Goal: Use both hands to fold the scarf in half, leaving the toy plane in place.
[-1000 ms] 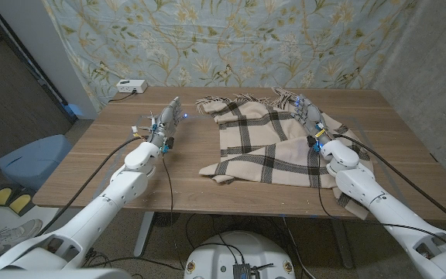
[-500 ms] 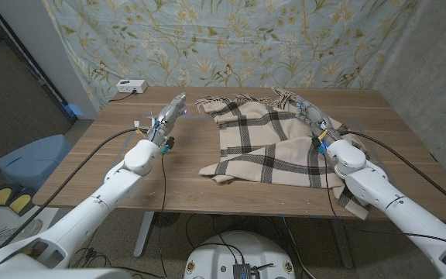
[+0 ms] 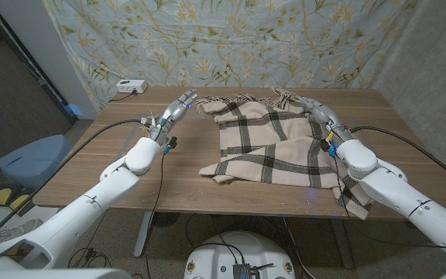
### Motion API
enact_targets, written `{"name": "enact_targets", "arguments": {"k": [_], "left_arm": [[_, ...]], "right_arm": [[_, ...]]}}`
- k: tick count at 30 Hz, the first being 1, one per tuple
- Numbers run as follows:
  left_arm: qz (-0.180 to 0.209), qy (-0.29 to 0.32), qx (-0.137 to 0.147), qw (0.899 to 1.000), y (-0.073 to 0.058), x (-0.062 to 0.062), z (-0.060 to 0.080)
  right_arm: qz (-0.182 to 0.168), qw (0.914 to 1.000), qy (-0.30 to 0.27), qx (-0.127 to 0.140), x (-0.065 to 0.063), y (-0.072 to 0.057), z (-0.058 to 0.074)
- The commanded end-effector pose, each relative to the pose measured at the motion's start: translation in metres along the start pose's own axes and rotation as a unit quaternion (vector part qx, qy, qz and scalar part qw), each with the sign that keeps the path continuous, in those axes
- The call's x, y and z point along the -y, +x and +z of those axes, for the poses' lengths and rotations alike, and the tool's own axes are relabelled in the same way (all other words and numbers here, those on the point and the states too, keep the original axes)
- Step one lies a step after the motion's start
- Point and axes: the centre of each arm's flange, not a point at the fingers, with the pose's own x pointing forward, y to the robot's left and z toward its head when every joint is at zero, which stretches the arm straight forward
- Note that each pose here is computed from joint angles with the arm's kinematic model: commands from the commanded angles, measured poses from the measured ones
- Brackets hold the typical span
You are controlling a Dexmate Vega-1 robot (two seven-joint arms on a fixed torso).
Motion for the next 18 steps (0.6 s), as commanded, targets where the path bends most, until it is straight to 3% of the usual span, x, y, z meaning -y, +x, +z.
{"name": "enact_targets", "arguments": {"k": [1, 11, 18], "left_arm": [[-0.028, 0.085, 0.042, 0.995, -0.005, 0.010, 0.026], [-0.039, 0.153, 0.086, 0.984, -0.016, 0.017, 0.046], [-0.044, 0.211, 0.113, 0.970, -0.025, 0.020, 0.060]], "right_arm": [[-0.007, 0.9952, -0.097, -0.010, 0.011, -0.025, 0.018], [-0.010, 0.9859, -0.166, -0.017, 0.015, -0.051, 0.030], [-0.017, 0.9786, -0.204, -0.020, 0.016, -0.069, 0.038]]}}
